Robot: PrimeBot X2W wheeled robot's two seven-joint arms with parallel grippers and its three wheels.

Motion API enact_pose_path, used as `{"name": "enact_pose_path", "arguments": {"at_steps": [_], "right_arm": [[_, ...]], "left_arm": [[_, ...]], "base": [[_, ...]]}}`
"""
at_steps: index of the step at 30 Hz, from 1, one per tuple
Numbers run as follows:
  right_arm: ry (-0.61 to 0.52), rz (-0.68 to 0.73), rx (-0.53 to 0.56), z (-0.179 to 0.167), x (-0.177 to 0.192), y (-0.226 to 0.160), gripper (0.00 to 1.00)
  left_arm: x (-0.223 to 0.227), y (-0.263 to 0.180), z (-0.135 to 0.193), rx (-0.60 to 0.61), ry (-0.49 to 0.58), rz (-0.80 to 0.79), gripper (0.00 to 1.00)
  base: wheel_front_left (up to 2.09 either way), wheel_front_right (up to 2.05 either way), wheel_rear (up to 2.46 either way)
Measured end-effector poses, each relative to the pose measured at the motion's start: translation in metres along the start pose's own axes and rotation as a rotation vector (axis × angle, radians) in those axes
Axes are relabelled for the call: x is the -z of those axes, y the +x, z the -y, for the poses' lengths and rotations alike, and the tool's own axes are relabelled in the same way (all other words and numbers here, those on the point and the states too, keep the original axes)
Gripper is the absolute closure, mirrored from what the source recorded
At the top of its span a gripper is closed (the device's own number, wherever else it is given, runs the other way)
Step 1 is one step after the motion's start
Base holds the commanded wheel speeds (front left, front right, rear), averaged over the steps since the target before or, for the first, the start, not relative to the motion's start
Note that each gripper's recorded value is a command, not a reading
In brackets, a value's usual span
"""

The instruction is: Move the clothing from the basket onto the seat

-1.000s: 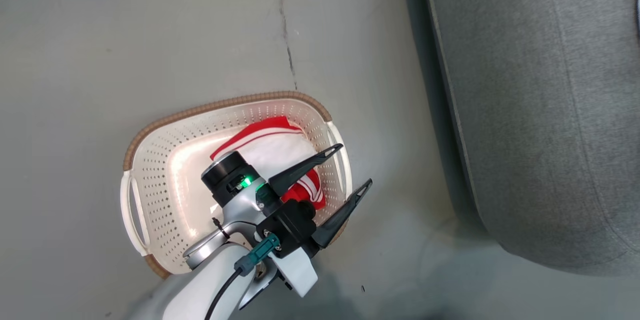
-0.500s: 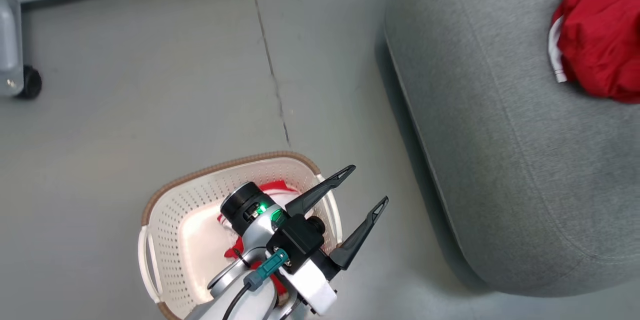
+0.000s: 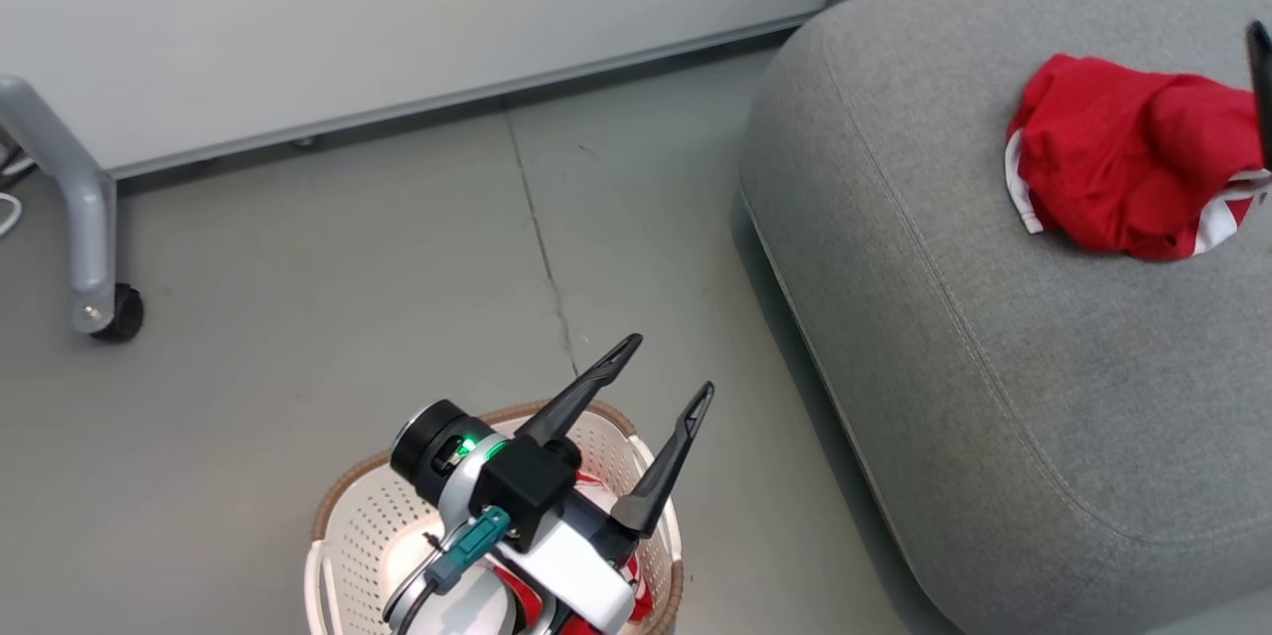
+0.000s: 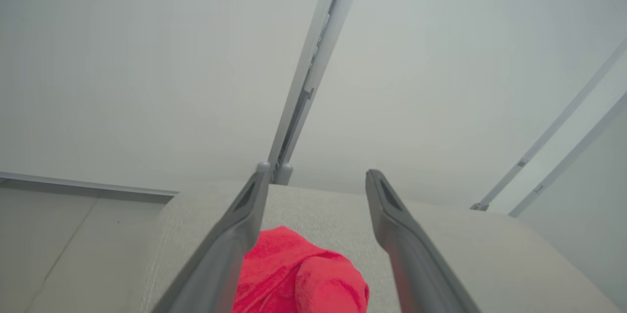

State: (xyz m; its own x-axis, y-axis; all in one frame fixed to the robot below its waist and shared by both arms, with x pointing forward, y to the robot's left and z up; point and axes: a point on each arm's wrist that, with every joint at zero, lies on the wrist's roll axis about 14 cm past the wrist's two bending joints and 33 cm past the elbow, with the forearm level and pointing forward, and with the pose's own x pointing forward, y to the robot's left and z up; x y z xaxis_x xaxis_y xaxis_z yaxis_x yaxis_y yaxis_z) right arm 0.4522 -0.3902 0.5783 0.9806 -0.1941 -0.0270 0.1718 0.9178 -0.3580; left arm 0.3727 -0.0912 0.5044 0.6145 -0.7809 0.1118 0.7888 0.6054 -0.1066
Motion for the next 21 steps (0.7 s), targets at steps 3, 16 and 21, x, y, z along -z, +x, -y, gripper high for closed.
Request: {"name": "enact_pose_path", "arguments": {"at_steps": [3,16,21], "right_arm": [[0.035,0.151,-0.052,-0.018,-0.041,-0.005,0.00],[0.262,0.391,-0.259,-0.131,-0.080,-0.060,0.00],[0.335,0.403,-0.325,-0.170,-0.081,-0.078,0.00]], "left_arm": [[-0.012,-0.010,-0.010,-0.058,0.005,0.026,0.00],[-0.056,-0.079,-0.077,-0.442,0.049,0.136,0.00],[-0.062,-0.110,-0.094,-0.562,0.069,0.143,0.00]], "base": [[0.00,0.00,0.00],[0.00,0.00,0.00],[0.00,0.00,0.00]]}}
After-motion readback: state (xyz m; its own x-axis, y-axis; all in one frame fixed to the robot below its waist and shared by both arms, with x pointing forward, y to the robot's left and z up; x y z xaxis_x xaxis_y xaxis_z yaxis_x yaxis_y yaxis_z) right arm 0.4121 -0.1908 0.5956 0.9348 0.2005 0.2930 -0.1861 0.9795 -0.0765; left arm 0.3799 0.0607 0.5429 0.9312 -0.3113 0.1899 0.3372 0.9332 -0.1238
